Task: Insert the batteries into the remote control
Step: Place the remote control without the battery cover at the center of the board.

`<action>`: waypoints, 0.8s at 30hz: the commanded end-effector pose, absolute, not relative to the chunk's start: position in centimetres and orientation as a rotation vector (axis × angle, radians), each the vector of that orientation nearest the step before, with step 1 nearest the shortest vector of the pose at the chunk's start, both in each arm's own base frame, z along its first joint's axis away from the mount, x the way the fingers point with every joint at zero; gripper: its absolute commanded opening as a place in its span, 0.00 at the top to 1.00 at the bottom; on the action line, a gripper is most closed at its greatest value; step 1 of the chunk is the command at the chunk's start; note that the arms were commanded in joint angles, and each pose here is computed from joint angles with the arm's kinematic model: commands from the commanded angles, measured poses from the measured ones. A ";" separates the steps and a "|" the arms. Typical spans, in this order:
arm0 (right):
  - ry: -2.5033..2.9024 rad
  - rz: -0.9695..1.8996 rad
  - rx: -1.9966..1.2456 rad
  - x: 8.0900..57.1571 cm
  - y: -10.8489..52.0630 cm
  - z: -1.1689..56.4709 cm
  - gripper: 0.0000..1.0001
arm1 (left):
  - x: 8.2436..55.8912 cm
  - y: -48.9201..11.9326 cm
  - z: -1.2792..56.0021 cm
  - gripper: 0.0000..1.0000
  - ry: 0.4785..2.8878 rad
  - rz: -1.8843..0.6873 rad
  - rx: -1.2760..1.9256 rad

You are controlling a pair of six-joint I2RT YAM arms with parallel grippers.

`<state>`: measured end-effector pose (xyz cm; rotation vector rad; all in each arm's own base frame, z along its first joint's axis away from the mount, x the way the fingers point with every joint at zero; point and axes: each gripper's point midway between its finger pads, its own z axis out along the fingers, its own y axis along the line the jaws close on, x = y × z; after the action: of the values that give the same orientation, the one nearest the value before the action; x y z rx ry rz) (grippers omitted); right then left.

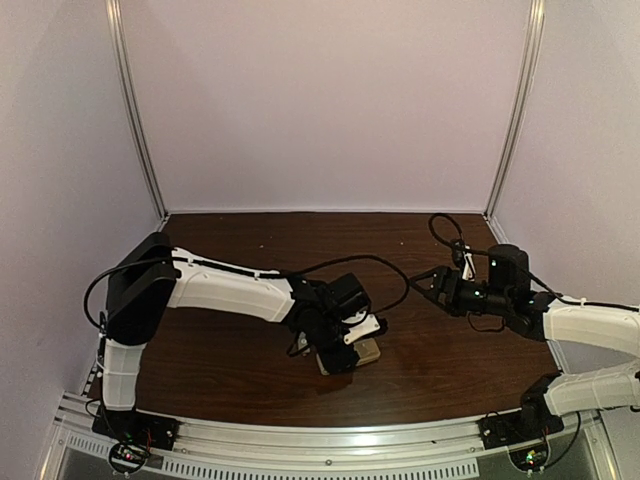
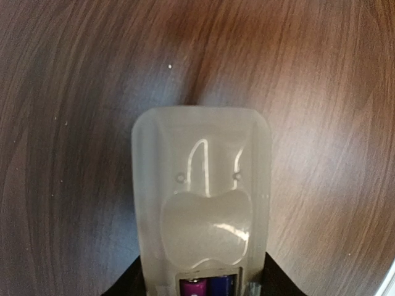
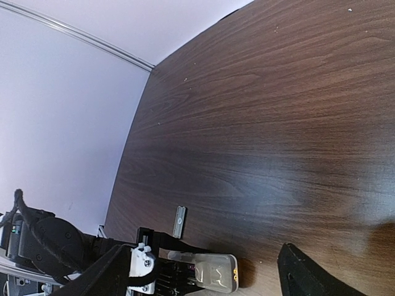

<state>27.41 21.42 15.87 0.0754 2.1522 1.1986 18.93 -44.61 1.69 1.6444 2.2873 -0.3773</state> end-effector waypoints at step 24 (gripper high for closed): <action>2.191 1.186 -0.138 27.3 22.7 16.0 0.21 | 21.9 -38.3 10.2 0.33 2.292 -0.504 1.434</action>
<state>27.35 22.03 16.41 -0.0470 2.1617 1.1797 20.64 -40.73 7.35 1.5433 2.2815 -0.4003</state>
